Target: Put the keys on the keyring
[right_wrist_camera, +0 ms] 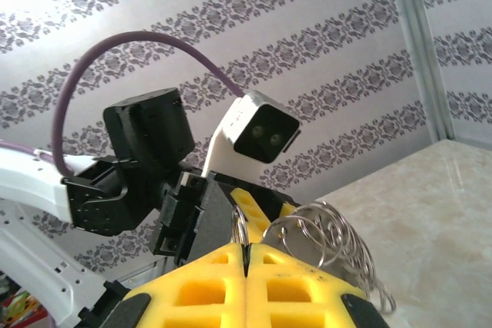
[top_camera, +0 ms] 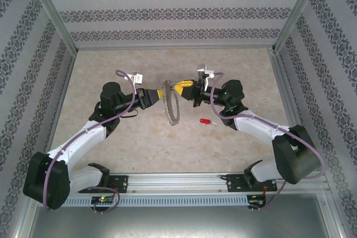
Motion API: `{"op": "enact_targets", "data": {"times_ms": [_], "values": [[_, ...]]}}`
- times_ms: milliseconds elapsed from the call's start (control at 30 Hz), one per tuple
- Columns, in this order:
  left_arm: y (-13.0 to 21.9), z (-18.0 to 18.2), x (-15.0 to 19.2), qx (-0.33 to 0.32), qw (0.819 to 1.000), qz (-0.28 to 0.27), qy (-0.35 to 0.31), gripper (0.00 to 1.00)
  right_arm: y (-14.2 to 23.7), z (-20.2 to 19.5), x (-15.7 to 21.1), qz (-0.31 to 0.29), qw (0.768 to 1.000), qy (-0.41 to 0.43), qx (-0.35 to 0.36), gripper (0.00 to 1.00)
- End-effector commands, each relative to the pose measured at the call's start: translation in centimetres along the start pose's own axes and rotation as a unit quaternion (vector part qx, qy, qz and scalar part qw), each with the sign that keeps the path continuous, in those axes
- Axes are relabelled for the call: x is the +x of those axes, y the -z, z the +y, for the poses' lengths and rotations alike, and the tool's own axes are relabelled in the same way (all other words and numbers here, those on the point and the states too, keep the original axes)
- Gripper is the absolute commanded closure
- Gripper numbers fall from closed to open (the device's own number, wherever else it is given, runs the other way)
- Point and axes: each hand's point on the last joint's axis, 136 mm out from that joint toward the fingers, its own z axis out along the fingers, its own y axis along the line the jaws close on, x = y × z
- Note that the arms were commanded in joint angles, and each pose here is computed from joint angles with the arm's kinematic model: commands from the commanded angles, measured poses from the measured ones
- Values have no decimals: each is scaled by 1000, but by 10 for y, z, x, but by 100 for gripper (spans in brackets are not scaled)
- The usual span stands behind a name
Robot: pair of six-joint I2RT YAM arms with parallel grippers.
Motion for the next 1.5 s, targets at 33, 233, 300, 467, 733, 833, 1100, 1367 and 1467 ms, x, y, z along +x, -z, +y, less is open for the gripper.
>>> {"op": "enact_targets", "data": {"times_ms": [33, 233, 300, 467, 733, 833, 1100, 1367, 1467], "values": [[7, -48, -24, 67, 996, -28, -48, 61, 2, 25, -31, -15, 997, 51, -48, 100], [17, -79, -33, 115, 989, -48, -74, 61, 0, 18, -37, -20, 998, 45, -41, 100], [20, -88, -35, 125, 987, -53, -84, 61, -1, 15, -35, -19, 998, 40, -38, 100], [17, -101, -39, 141, 984, -52, -95, 60, -3, 9, -30, -18, 999, 30, -33, 100], [1, -102, -42, 151, 983, -45, -96, 63, -6, 9, -22, -10, 999, 19, -38, 100], [-3, -103, -42, 155, 982, -42, -96, 64, -7, 10, -19, -8, 999, 17, -39, 100], [-13, -105, -39, 162, 981, -32, -97, 66, -7, 8, -17, -7, 999, 15, -37, 100], [-17, -102, -34, 159, 982, -29, -94, 71, -7, 7, -16, -8, 999, 14, -34, 100], [-17, -100, -32, 154, 983, -29, -92, 75, -7, 7, -16, -8, 999, 12, -33, 100]]}}
